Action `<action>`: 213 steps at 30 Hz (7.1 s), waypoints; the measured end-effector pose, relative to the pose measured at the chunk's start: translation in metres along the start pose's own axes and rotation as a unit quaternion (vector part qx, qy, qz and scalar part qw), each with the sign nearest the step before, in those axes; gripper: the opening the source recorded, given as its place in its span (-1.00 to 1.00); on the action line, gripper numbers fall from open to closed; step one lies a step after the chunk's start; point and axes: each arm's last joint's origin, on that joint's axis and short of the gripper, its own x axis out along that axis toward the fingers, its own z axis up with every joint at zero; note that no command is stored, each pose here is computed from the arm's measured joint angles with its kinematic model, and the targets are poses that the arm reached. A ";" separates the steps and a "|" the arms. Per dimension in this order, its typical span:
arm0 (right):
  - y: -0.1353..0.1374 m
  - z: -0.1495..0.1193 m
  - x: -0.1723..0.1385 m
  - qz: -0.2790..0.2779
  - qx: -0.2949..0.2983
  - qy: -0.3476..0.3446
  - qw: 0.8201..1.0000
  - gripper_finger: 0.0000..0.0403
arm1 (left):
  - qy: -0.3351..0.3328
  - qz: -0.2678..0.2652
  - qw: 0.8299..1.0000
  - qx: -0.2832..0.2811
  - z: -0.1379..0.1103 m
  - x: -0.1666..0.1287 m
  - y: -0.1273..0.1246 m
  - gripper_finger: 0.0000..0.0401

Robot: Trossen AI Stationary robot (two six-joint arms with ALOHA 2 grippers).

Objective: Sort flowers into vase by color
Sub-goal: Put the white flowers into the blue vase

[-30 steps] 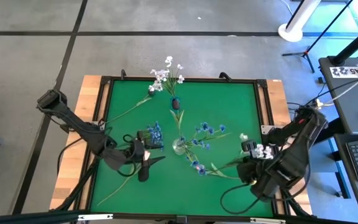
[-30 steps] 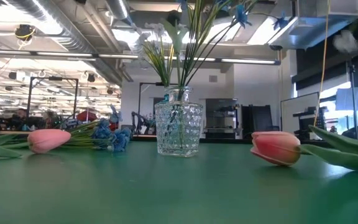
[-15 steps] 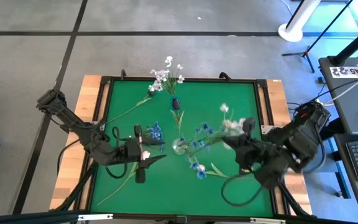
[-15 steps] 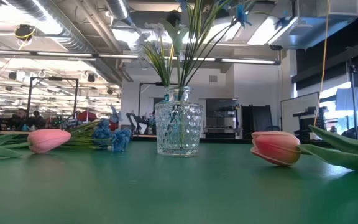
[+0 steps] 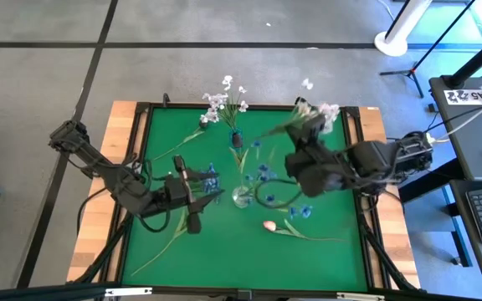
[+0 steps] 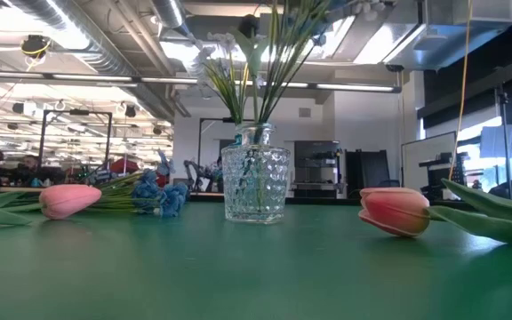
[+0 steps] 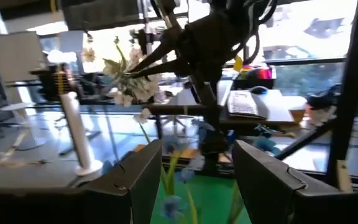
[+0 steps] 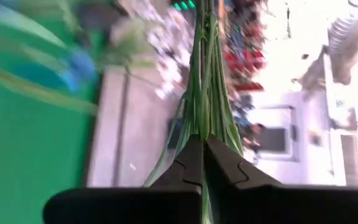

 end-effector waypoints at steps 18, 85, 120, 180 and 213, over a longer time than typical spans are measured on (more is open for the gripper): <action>-0.009 0.016 0.051 -0.020 -0.253 0.051 0.966 -1.00 | 0.089 0.018 0.996 -0.006 0.053 0.046 0.076 -0.27; -0.014 0.030 0.058 -0.005 -0.233 -0.043 0.972 -0.99 | 0.250 -0.116 0.948 -0.157 0.028 0.104 0.168 -0.92; -0.049 0.014 0.035 -0.038 -0.007 -0.102 0.994 -0.12 | 0.205 -0.067 0.974 -0.075 0.036 0.099 0.143 -1.00; -0.037 0.006 0.038 -0.011 -0.053 -0.056 0.997 -1.00 | 0.177 -0.051 0.981 0.062 0.051 0.068 0.125 0.08; -0.037 0.006 0.038 -0.009 -0.050 -0.056 0.997 -1.00 | 0.168 -0.009 0.982 0.082 0.035 0.102 0.111 -0.59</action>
